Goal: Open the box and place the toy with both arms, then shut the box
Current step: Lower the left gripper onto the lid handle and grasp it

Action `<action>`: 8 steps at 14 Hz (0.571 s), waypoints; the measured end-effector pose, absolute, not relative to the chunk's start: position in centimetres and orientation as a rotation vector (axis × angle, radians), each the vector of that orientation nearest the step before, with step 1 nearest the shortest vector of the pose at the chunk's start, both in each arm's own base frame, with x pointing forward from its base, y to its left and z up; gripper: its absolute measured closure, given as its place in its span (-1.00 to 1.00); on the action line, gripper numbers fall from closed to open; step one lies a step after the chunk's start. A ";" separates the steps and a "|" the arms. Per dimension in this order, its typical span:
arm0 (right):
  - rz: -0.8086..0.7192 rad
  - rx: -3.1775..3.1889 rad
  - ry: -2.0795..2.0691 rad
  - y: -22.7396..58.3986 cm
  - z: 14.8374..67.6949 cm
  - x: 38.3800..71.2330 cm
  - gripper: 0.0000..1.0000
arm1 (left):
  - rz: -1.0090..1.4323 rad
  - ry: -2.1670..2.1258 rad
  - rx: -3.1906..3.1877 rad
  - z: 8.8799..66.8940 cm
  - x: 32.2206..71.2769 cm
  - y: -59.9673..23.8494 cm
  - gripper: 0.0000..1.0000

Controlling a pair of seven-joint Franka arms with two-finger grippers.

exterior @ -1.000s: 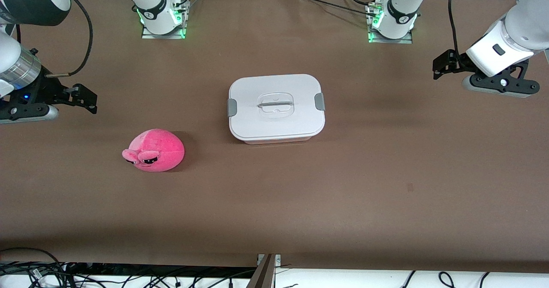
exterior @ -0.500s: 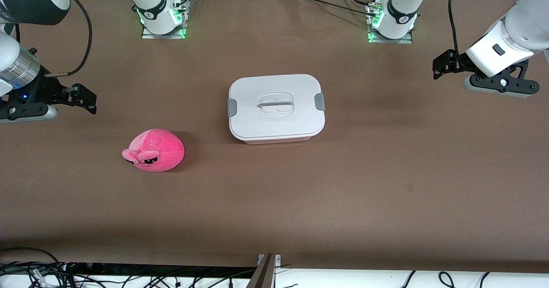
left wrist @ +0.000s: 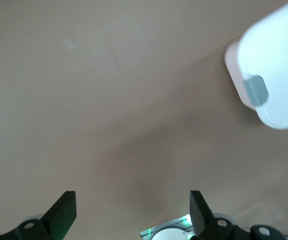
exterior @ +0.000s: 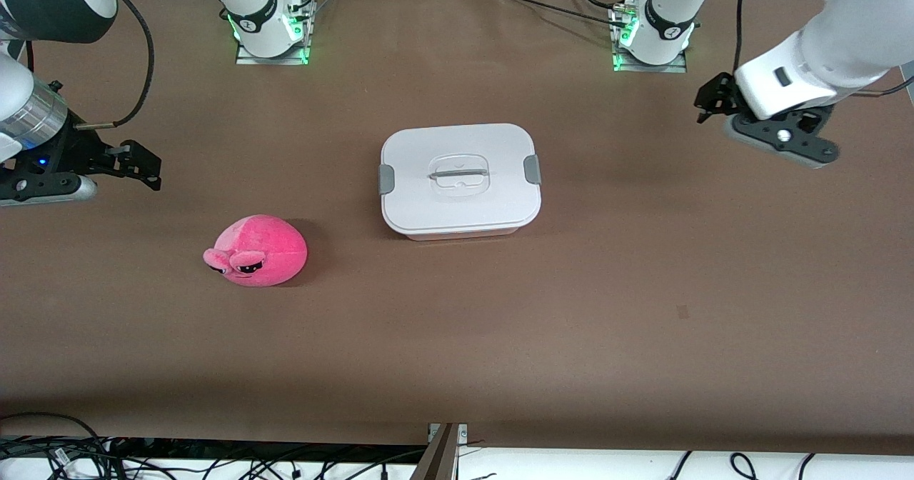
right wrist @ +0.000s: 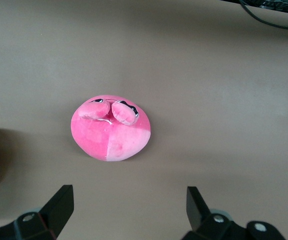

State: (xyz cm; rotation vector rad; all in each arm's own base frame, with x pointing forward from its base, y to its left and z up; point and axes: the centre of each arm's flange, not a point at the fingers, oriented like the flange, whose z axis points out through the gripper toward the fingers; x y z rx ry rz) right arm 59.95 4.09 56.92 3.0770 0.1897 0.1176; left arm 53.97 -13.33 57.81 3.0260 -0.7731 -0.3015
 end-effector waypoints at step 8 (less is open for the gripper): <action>0.117 3.077 0.189 4.1 56.9 60.0 -1.00 | -0.192 -1.595 2.524 46.6 51.6 -37.0 -1.00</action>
